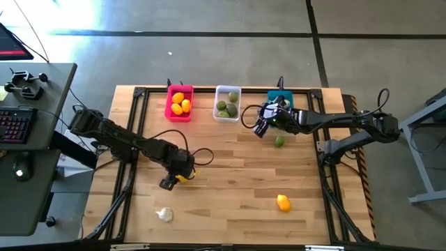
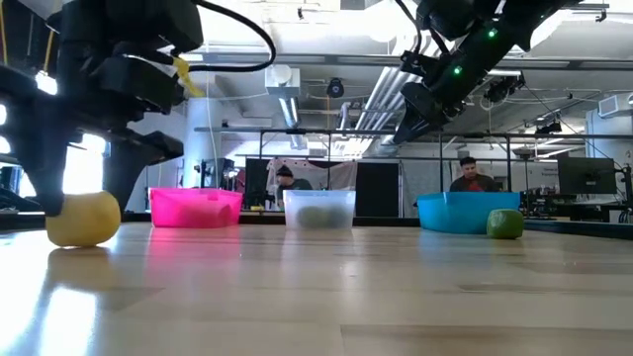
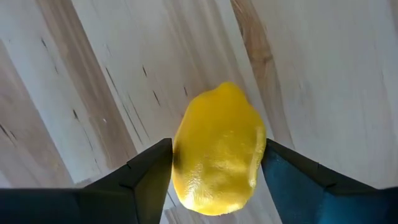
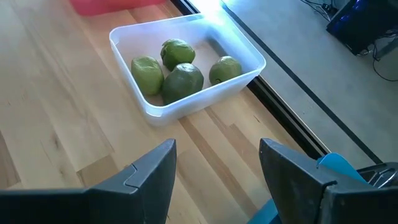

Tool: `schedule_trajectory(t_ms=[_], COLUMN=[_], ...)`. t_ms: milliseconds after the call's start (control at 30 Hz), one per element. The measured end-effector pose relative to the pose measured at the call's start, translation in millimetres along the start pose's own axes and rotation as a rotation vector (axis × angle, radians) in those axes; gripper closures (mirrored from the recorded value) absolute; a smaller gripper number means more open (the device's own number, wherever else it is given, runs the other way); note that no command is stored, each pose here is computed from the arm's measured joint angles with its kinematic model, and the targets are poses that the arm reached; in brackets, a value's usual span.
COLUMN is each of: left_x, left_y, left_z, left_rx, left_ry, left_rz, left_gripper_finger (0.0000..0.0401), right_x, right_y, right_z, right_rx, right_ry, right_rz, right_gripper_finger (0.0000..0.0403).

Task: Sort produce into baskets
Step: Put the lemon into the pink bin

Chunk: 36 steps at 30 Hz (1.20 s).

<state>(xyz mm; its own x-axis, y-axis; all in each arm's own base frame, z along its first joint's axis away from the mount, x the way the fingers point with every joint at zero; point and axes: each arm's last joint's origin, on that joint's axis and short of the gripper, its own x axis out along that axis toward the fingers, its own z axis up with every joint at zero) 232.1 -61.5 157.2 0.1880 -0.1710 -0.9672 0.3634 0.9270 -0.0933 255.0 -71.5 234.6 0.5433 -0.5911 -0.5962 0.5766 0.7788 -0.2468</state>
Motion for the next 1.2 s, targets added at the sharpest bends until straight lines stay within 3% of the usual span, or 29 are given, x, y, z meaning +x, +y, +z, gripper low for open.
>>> schedule_trajectory(t_ms=[167, 400, 600, 800, 1067, 1200], left_x=[0.0, -1.8, -26.4, -69.8, -112.0, -120.9], left_y=[0.4, 9.6, 37.7, 86.1, 141.1, 160.7], left_z=[1.4, 1.2, 2.3, -18.5, -55.2, -61.3], left_rx=[-0.005, -0.026, -0.109, -0.346, -0.772, -0.862], left_ry=[-0.014, -0.010, -0.059, -0.220, -0.462, -0.572], left_rz=[0.006, 0.094, 0.175, 0.292, 0.514, 0.634], left_gripper_finger=[0.0222, 0.0303, 0.0317, 0.0319, 0.0320, 0.0320], right_x=[0.0, 0.0, 0.0, 0.0, 0.0, 0.0], right_y=[0.0, 0.0, 0.0, 0.0, 0.0, 0.0], right_z=[0.0, 0.0, 0.1, -0.2, -0.1, 0.0], right_rx=[0.000, 0.000, -0.007, -0.004, 0.003, 0.024], right_ry=[0.000, 0.000, 0.000, 0.003, 0.002, 0.001], right_rz=[0.000, 0.000, 0.000, 0.001, 0.002, 0.002], right_gripper_finger=[0.0181, 0.0181, 0.0181, 0.0181, 0.0181, 0.0181])
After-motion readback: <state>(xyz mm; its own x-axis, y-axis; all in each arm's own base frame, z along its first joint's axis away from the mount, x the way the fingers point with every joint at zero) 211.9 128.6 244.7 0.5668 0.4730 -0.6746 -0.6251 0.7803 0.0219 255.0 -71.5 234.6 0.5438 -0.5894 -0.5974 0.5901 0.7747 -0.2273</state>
